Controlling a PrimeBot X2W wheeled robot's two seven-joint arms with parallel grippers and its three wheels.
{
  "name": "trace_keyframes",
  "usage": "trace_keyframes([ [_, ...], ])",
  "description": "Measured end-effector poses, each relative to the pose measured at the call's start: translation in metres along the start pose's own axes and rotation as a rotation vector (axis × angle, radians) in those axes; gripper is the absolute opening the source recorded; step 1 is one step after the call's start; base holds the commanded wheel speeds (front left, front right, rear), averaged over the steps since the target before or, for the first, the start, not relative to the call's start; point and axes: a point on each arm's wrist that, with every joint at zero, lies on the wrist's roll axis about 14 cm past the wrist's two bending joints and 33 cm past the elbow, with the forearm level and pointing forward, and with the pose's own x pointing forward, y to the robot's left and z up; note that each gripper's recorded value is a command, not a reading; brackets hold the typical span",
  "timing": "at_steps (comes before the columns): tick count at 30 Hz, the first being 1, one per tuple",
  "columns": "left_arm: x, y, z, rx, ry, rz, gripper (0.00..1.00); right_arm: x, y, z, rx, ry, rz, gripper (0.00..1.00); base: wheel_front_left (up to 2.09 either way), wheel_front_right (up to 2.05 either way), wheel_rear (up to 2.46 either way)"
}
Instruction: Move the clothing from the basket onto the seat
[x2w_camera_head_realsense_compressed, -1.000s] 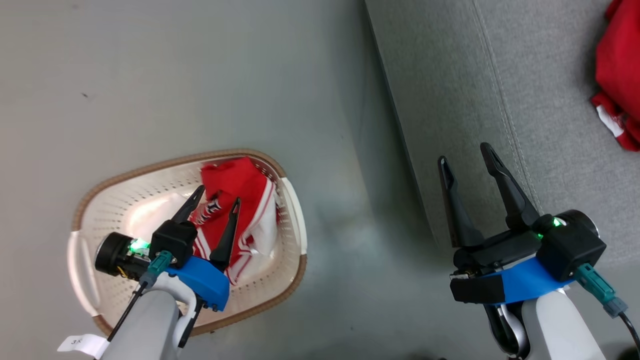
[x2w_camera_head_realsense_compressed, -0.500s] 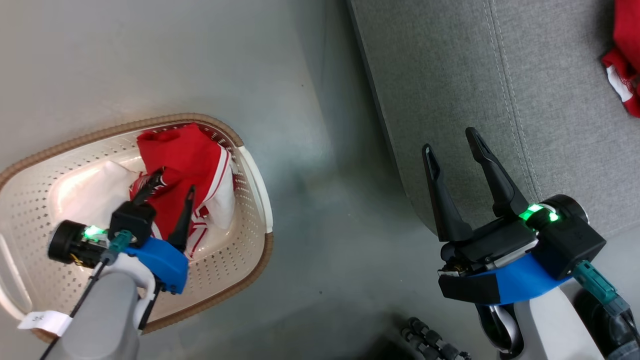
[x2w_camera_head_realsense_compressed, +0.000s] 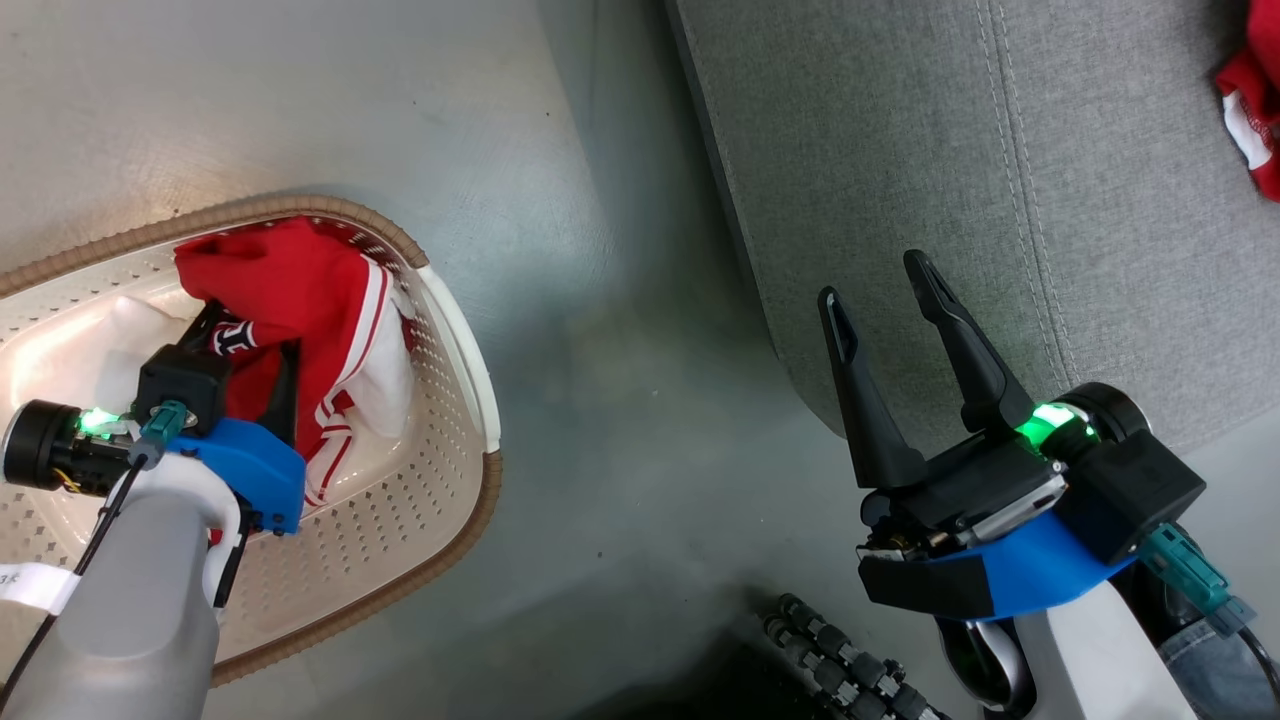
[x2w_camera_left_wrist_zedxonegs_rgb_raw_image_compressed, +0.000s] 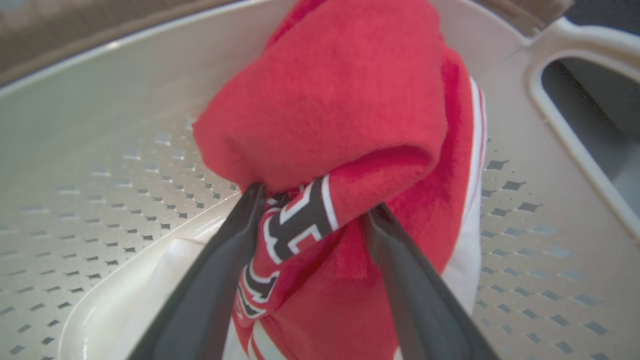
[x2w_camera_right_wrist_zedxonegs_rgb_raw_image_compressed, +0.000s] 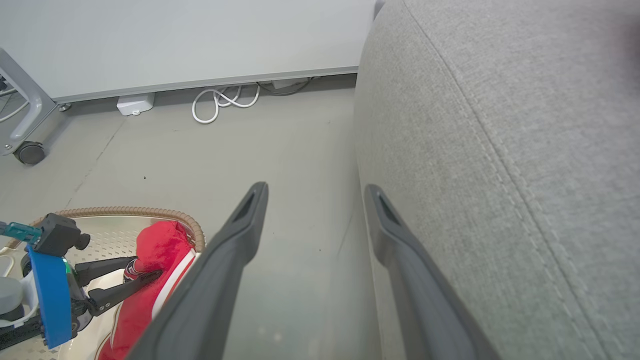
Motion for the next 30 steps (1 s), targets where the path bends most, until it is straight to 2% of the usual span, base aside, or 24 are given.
trace_keyframes([
  [15, 0.011, 0.006, -0.01, 0.017, 0.055, 0.003, 1.0, -0.001, -0.001, -0.008, 0.014, 0.022, -0.009, 1.0, 0.0, 0.0, 0.0],
  [16, 0.011, 0.007, -0.011, 0.017, 0.061, 0.004, 0.47, -0.001, -0.001, -0.008, 0.014, 0.022, -0.009, 1.0, 0.0, 0.0, 0.0],
  [17, 0.012, 0.007, -0.011, 0.019, 0.063, 0.006, 0.01, -0.001, -0.001, -0.009, 0.014, 0.022, -0.01, 1.0, 0.0, 0.0, 0.0],
  [30, 0.014, 0.007, -0.006, 0.009, 0.055, 0.001, 0.0, 0.0, 0.001, -0.008, 0.022, 0.019, -0.004, 1.0, 0.0, 0.0, 0.0],
])
